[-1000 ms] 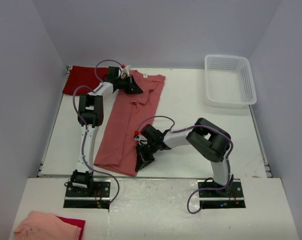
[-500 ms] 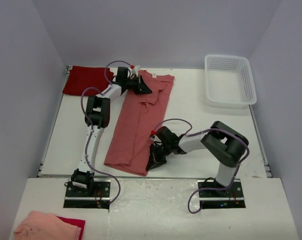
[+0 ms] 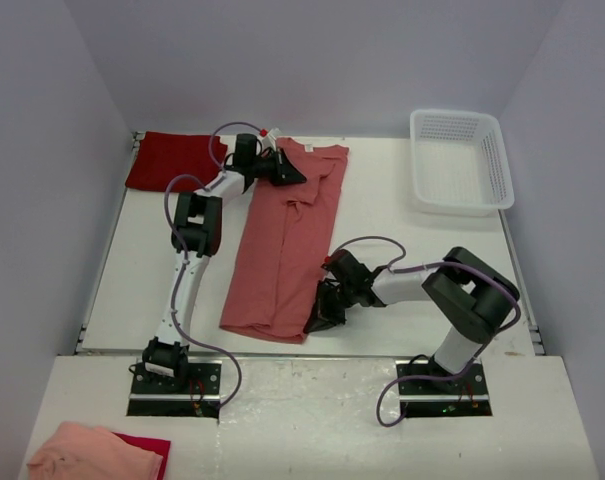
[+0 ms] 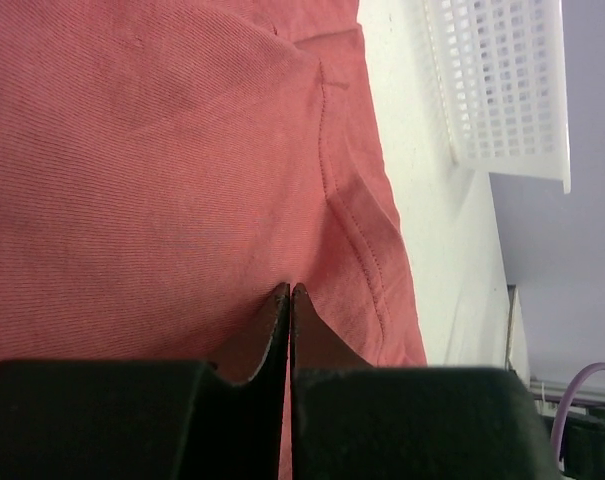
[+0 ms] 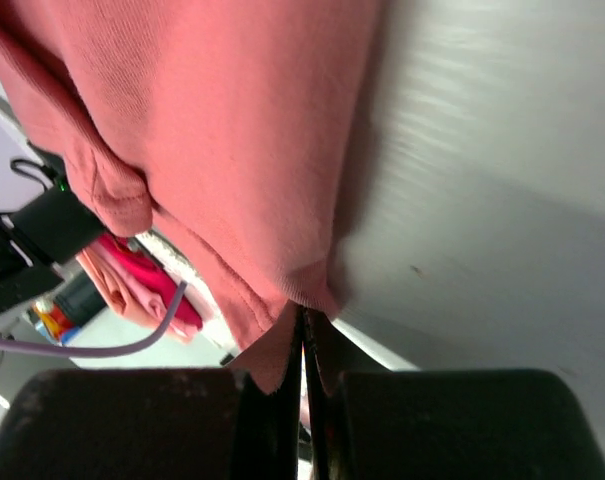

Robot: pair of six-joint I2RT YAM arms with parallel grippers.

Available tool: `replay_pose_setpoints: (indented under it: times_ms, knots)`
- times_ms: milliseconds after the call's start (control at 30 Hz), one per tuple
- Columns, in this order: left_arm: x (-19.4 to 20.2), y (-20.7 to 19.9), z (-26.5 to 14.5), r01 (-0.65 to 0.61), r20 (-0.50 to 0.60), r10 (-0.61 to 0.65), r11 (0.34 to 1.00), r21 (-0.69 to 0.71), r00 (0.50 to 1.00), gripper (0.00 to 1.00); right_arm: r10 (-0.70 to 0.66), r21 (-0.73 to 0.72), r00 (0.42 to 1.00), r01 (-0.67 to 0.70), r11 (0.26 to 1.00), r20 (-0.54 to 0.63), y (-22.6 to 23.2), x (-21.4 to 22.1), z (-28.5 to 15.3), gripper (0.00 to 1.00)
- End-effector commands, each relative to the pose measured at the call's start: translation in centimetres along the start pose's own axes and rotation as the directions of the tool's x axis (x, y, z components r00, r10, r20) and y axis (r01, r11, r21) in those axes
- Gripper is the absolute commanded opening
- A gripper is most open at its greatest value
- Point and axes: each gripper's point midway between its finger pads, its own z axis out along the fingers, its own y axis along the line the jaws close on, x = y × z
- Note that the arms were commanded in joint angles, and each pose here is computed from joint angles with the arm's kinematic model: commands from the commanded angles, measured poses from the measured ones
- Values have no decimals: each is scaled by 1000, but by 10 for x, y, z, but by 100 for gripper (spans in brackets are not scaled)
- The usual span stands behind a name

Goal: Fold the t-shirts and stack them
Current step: Rotate the tshirt 90 degrees

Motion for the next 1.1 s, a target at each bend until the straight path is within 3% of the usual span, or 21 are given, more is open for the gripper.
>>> replay_pose_setpoints:
  times_ms: [0,200,533,700,800,933,1067]
  knots:
    - [0,29,6,46,60,-45,999,-22,997,0,80,480,965,-194,856,248,-136,-17,-16,0]
    - [-8,39,2,115,108,-115,993,11,988,0,88,502,941,-251,828,326,-141,-21,-33,0]
    - [-8,24,-5,90,93,-97,993,78,991,0,74,552,911,-309,775,405,-150,-29,-55,0]
    - [-9,-20,-11,34,64,-42,991,130,997,0,7,574,910,-267,774,414,-135,-35,-63,0]
    - [-17,-54,-20,-27,73,17,989,146,997,0,-120,633,902,-190,751,414,-111,-38,-70,1]
    - [-32,-118,-36,-131,100,116,978,159,988,0,-267,695,882,-90,713,389,-75,-32,-77,11]
    - [-48,-158,-49,-214,130,195,965,150,972,4,-322,710,860,-65,701,396,-58,-22,-90,24]
